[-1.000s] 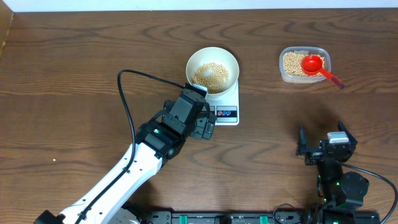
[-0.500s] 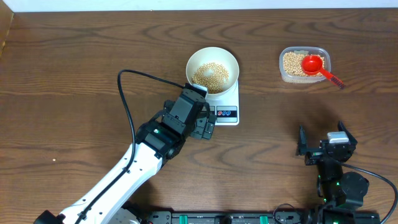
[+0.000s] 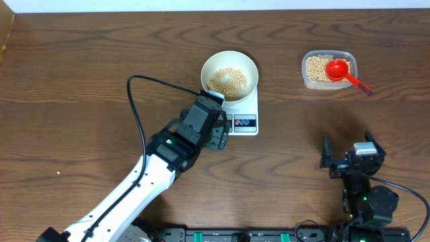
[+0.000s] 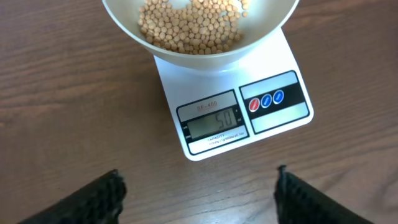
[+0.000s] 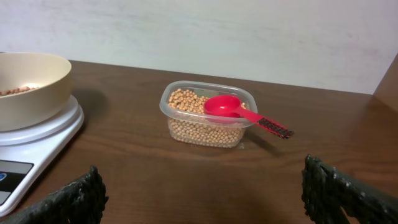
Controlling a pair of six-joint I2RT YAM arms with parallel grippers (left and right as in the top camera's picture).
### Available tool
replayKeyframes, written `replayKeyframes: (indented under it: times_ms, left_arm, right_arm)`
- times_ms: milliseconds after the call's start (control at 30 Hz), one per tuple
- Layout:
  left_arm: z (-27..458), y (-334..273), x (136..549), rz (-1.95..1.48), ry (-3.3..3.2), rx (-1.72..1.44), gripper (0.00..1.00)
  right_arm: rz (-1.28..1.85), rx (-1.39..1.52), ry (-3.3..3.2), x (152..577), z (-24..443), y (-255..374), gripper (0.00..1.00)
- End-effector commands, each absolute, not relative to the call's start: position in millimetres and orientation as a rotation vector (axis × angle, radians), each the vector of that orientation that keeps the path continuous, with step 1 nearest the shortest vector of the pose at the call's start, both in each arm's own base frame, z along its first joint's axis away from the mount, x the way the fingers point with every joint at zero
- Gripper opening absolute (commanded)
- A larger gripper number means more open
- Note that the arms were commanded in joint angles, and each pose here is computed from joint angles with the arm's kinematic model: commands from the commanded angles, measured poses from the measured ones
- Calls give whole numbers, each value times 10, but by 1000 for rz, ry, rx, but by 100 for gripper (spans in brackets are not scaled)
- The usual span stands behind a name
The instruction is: Scoop item into bowl and weigh 50g on scale
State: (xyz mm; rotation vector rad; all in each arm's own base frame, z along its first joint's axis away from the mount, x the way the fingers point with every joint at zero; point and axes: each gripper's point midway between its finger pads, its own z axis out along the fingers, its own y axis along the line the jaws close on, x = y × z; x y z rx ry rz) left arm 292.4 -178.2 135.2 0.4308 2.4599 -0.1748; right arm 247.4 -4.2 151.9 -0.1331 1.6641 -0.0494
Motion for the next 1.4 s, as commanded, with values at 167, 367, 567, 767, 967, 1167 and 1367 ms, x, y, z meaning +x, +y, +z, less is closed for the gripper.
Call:
replayKeyframes:
  times_ms: [167, 367, 567, 767, 967, 1167, 1367]
  left_arm:
    - [1395, -1595, 2972, -63, 2424, 427, 98]
    - [1687, -1187, 3115, -76, 2270, 297, 98]
    - [1975, -581, 3081, -228, 2025, 110, 98]
    - [1937, -128, 2795, -31, 1885, 126, 98]
    - [1794, -2, 2635, 87, 1784, 170, 98]
    - [1525, 88, 2543, 139, 1737, 129, 98]
    - [1340, 97, 2492, 145, 1741, 124, 98]
  right_arm:
    - [-50, -140, 1662, 2471, 1518, -23, 99]
    - [-50, -140, 1662, 2471, 1518, -23, 99]
    - [-50, -140, 1662, 2471, 1518, -23, 99]
    - [-50, -140, 1662, 2471, 1518, -23, 99]
    - [-50, -140, 1662, 2471, 1518, -22, 99]
    - [-50, -140, 1662, 2471, 1518, -22, 99]
    - [-50, -140, 1662, 2471, 1518, -23, 99]
